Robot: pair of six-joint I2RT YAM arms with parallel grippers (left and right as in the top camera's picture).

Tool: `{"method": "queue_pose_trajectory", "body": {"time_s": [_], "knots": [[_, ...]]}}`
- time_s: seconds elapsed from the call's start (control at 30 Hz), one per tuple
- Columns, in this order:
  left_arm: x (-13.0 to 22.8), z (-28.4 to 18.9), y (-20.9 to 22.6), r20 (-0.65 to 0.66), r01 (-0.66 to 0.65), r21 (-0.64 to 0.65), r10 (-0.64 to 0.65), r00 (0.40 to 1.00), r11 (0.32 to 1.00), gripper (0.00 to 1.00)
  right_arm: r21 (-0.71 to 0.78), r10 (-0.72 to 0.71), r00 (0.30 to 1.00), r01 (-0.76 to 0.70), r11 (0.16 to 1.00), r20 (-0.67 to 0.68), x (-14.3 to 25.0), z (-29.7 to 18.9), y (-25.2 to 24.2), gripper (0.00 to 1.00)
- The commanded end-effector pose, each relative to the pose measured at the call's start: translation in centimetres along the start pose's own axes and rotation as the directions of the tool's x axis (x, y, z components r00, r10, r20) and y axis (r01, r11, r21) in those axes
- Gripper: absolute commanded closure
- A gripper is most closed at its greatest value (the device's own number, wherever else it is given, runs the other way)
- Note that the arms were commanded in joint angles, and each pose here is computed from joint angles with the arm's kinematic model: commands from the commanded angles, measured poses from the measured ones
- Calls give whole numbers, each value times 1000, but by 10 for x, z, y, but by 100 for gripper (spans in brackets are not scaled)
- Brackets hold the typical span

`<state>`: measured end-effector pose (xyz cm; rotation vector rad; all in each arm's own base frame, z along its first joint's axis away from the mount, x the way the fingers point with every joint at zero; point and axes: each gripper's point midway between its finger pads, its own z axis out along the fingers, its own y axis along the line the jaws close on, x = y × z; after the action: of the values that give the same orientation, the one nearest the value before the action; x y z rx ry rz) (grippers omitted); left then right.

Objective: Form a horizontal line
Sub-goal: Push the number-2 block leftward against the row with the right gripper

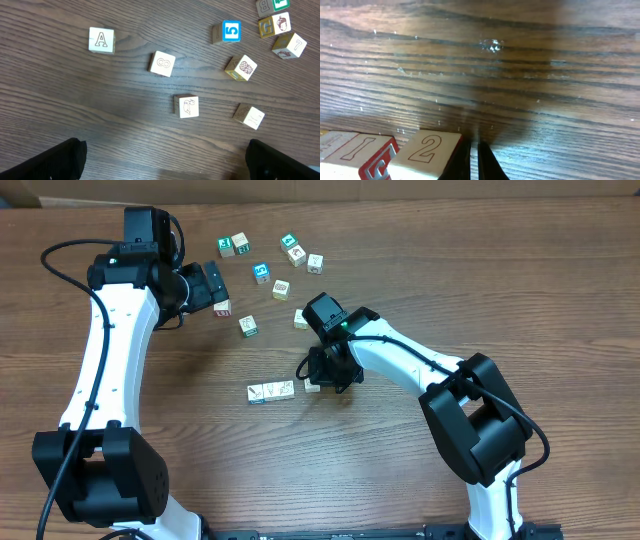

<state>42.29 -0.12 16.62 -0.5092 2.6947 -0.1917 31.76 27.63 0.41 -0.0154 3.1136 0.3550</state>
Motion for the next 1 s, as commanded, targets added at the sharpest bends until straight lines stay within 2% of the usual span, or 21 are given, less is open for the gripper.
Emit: {"method": "queue_pose_trajectory", "body": {"time_s": [0.0, 0.97], "knots": [[-5, -4, -2, 16, -9, 6, 9, 1000, 1000, 1, -8, -3, 1000, 3, 1000, 5, 1, -1, 2, 96], [-5, -4, -2, 16, -9, 6, 9, 1000, 1000, 0, -49, -39, 999, 38, 998, -8, 10, 1, 20, 95]]}}
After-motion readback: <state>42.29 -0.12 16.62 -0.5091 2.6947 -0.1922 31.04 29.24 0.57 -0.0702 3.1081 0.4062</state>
